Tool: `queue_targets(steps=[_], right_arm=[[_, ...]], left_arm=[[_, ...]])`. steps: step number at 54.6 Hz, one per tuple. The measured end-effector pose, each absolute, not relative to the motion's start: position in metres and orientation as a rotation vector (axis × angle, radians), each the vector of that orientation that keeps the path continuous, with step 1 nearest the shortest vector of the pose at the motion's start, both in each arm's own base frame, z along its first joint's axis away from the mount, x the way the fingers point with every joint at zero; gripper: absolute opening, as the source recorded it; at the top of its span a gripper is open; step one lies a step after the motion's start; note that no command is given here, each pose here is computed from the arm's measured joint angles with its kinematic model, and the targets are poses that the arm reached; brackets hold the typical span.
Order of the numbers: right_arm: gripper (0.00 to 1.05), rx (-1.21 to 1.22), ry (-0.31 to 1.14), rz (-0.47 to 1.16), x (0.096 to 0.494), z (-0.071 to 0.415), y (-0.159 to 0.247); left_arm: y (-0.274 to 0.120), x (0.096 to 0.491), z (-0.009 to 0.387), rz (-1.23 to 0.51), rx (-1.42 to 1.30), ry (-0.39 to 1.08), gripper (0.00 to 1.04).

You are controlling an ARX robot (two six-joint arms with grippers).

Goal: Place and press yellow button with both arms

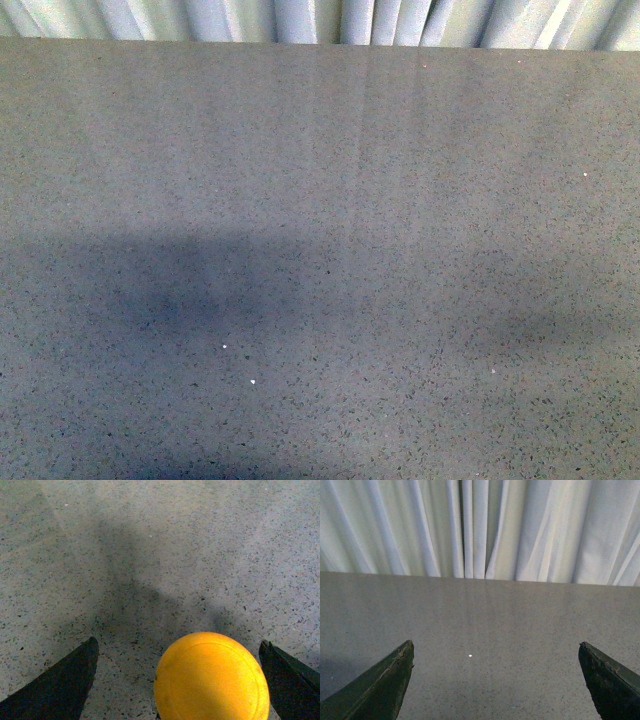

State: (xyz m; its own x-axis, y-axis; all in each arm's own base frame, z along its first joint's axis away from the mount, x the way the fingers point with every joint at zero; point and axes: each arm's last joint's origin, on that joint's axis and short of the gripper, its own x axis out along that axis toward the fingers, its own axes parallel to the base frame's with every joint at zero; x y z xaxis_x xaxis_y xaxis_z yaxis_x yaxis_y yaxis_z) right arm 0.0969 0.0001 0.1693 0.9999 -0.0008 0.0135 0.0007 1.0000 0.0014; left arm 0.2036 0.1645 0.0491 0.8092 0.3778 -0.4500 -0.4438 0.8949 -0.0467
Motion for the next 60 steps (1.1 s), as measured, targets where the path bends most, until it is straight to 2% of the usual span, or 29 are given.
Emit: queue_targets(steps=[9, 19, 32, 49, 60], right_arm=[[0.96, 0.001, -0.014, -0.001, 0.097, 0.169, 0.000], [0.96, 0.001, -0.014, -0.001, 0.097, 0.169, 0.000], [0.96, 0.001, -0.014, -0.001, 0.097, 0.169, 0.000], [0.96, 0.002, -0.014, -0.001, 0.097, 0.169, 0.000], [0.96, 0.002, -0.014, -0.001, 0.097, 0.169, 0.000]], left_arm=[[0.161, 0.207, 0.050, 0.428, -0.142, 0.438, 0.93], [0.159, 0.209, 0.051, 0.417, -0.139, 0.428, 0.66], [0.159, 0.210, 0.050, 0.416, -0.137, 0.425, 0.35], [0.160, 0.207, 0.055, 0.407, -0.143, 0.420, 0.34], [0.157, 0.215, 0.097, 0.396, -0.108, 0.361, 0.34]])
